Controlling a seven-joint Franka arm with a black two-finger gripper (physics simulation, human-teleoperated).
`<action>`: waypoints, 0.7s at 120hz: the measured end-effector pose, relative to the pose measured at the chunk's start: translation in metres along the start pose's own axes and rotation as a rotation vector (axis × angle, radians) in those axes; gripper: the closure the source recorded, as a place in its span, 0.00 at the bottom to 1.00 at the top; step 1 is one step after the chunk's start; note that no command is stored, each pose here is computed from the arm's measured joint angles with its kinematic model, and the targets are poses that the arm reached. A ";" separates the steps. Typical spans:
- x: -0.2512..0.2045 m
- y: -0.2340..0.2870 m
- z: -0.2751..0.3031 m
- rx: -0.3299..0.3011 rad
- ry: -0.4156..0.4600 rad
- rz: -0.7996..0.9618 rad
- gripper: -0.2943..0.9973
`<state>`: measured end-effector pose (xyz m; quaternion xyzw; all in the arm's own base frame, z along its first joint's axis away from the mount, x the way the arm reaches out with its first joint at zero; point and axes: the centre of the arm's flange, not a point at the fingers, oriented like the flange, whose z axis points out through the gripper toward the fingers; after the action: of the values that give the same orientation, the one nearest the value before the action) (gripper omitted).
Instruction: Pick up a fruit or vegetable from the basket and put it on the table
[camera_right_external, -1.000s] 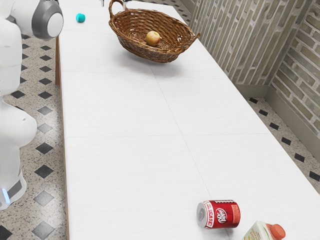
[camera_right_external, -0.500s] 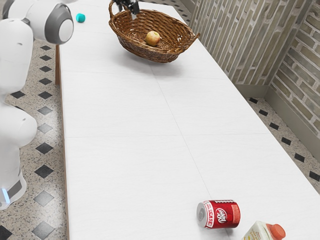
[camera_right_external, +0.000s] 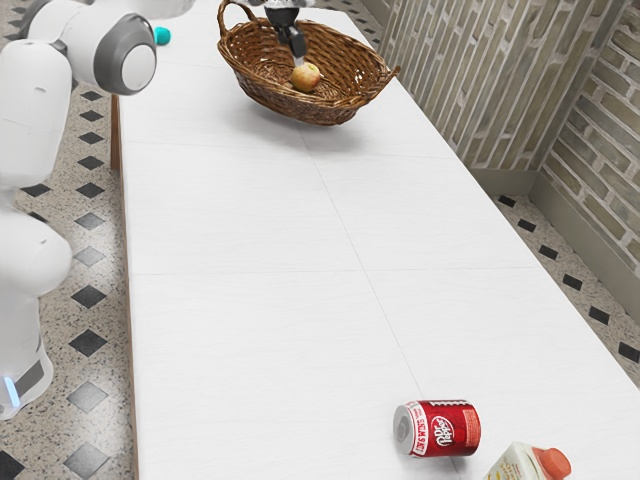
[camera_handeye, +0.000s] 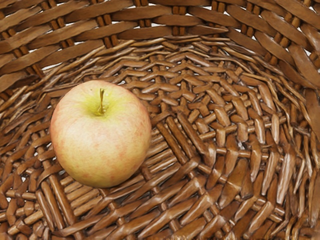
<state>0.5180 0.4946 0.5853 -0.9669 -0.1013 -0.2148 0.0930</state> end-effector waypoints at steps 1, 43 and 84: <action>0.000 0.001 0.000 -0.001 0.000 0.003 0.23; -0.016 -0.024 0.011 0.016 -0.002 0.045 0.23; -0.023 -0.048 0.016 0.062 0.037 0.073 0.24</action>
<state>0.4922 0.5412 0.5673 -0.9625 -0.0708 -0.2259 0.1325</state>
